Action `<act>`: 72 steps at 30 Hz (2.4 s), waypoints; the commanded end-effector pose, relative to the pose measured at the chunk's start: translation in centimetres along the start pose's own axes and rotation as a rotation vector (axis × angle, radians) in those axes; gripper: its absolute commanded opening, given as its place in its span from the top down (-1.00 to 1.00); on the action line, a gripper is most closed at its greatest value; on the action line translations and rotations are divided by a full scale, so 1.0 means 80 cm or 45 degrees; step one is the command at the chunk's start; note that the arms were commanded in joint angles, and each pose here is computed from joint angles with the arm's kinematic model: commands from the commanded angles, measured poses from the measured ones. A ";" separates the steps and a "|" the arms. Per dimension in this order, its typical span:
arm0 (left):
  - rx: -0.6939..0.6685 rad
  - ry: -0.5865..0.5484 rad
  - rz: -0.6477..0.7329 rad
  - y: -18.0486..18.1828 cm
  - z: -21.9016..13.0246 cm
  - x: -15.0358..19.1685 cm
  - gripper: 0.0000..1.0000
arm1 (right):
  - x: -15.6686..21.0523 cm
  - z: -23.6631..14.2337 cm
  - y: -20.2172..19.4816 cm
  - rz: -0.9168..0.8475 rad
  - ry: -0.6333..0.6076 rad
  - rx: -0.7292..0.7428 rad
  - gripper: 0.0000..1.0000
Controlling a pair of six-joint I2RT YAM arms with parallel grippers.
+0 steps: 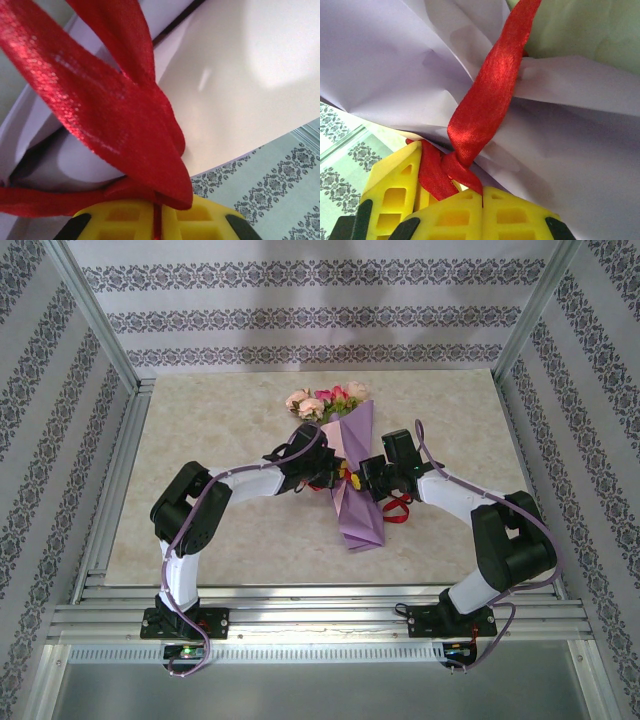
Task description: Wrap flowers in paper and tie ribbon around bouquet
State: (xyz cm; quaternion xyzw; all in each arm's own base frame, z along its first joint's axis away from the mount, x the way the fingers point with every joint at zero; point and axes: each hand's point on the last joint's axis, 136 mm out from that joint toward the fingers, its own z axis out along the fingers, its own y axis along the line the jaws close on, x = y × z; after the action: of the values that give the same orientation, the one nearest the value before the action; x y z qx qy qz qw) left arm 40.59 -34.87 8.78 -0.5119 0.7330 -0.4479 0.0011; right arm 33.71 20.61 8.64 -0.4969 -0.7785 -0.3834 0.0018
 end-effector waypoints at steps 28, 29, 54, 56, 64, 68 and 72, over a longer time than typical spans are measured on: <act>0.323 0.128 0.062 -0.024 -0.029 0.020 0.36 | 0.001 0.017 -0.009 0.030 0.039 0.000 1.00; 0.319 0.120 0.067 -0.022 -0.034 0.020 0.33 | 0.002 0.018 -0.009 0.028 0.042 0.003 1.00; -0.268 0.138 0.377 0.031 -0.047 0.033 0.31 | 0.006 0.016 -0.014 -0.023 0.068 0.005 1.00; -0.302 0.138 0.408 0.034 -0.044 0.031 0.32 | 0.007 0.016 -0.013 -0.022 0.070 0.000 1.00; -0.345 0.083 0.490 0.035 -0.037 0.019 0.43 | 0.007 0.017 -0.012 -0.019 0.070 -0.002 1.00; -0.343 0.075 0.494 0.036 -0.029 0.013 0.51 | 0.008 0.017 -0.011 -0.019 0.074 -0.004 1.00; -0.330 0.049 0.510 0.031 -0.028 0.010 0.62 | 0.008 0.016 -0.010 -0.021 0.074 -0.008 1.00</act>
State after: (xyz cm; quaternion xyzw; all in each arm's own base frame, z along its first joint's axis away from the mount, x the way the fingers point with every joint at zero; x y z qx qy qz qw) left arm 36.52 -34.31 9.22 -0.3465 0.8646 -0.3639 -0.0058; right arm 34.00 21.29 7.76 -0.4915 -0.7740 -0.3990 0.0123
